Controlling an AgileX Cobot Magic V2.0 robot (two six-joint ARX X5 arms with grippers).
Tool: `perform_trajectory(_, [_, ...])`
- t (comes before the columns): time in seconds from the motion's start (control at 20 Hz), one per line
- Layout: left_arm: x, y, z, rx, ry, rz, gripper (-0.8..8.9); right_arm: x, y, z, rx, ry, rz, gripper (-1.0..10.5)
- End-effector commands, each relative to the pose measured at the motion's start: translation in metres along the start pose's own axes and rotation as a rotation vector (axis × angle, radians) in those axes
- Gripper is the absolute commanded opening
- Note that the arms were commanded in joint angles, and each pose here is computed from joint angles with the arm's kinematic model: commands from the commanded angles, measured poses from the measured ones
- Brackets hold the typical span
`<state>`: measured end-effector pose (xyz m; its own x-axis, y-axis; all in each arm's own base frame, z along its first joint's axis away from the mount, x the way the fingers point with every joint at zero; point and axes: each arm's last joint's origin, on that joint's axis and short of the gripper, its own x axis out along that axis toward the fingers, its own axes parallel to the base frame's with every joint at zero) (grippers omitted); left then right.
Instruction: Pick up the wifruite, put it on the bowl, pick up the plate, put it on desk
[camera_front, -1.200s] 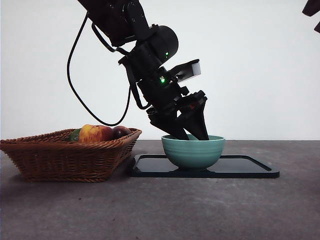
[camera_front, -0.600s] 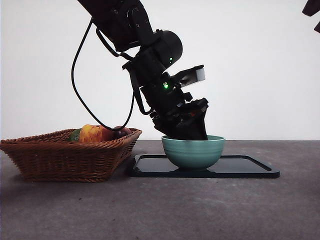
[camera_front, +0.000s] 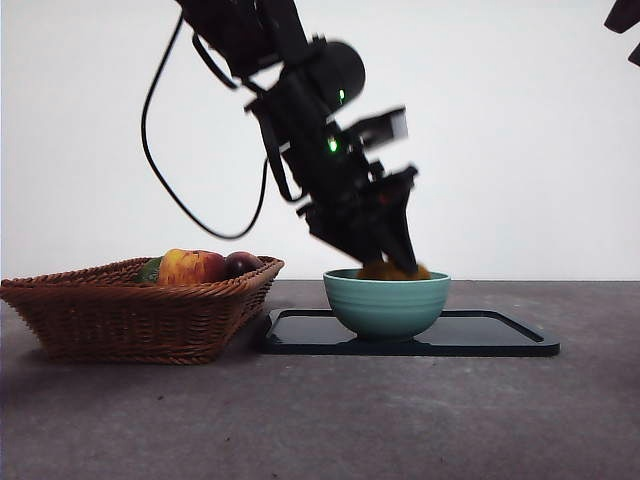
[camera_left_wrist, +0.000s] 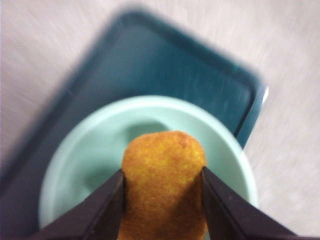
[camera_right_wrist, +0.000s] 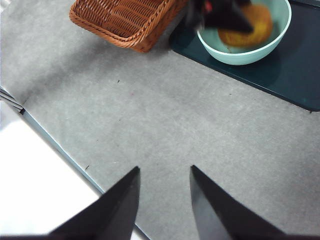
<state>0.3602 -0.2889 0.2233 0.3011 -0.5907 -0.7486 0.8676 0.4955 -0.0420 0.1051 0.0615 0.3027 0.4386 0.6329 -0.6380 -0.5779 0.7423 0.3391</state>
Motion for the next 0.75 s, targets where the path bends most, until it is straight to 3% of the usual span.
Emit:
perform_trajectory(0.05, [-0.047,-0.004,0.03,-0.042,-0.142,0.035,1.42,0.0,0.001,0.002,-0.016,-0.005,-0.001,1.6])
perform_trajectory(0.45, [-0.197,-0.02,0.04,-0.248,-0.325,0.107,1.42,0.0,0.001,0.002,-0.017,-0.006,-0.001,1.6])
perform_trajectory(0.75, [-0.27,-0.032,0.015,-0.392,-0.316,0.337,1.44,0.0,0.001,0.003,-0.023,-0.02,0.0,1.6])
